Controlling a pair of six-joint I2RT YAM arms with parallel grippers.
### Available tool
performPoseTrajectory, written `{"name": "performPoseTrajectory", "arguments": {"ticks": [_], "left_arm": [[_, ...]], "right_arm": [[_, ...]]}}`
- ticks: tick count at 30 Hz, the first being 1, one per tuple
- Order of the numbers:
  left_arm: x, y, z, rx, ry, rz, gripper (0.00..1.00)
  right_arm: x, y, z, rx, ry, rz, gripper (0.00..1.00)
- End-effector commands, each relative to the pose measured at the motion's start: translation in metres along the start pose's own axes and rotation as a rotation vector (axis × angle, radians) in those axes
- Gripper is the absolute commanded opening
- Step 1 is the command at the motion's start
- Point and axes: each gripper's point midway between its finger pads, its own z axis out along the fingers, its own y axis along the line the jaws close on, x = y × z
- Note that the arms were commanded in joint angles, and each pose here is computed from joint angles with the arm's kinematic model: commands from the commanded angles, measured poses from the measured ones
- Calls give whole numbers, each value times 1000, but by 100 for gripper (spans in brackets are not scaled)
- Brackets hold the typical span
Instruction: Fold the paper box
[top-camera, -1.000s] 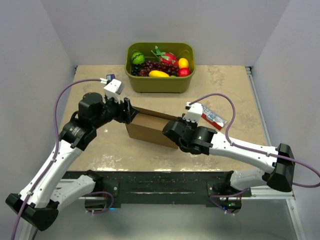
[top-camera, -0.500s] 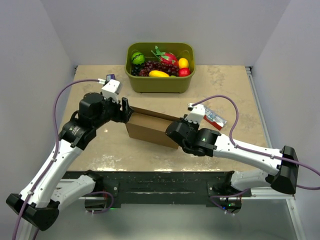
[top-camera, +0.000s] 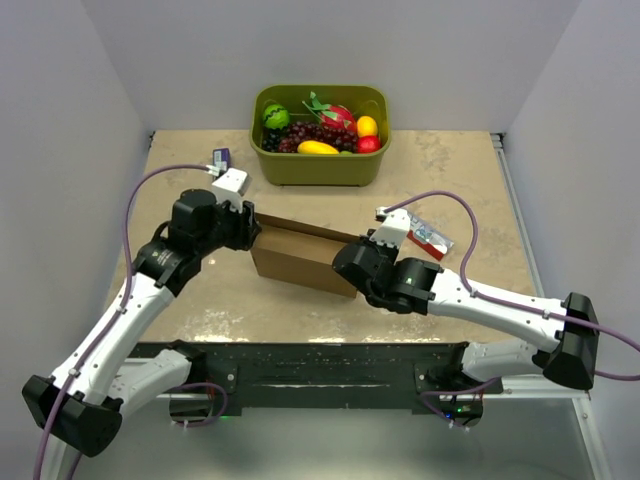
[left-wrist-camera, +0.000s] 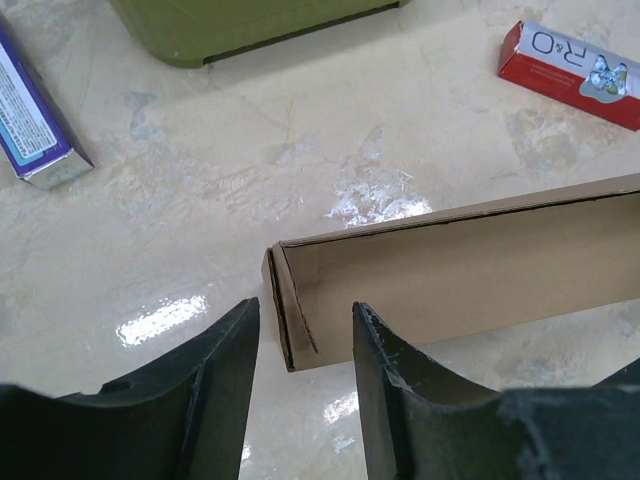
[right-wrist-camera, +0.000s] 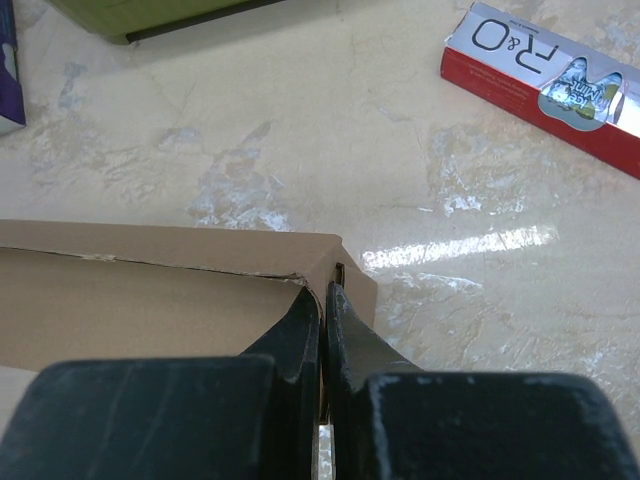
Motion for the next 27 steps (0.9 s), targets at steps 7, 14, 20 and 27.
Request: {"name": "performPoseTrajectory", "arguments": {"ticks": [7, 14, 20, 27], "left_arm": [[6, 9, 18, -24, -9, 19, 24], [6, 16, 22, -53, -17, 51, 4], [6, 17, 26, -54, -17, 62, 0], [16, 5, 30, 10, 1, 20, 0]], "right_arm": [[69, -36, -5, 48, 234, -191, 0], [69, -37, -5, 49, 234, -193, 0], [71, -38, -3, 59, 237, -200, 0], [71, -36, -2, 59, 236, -205, 0]]}}
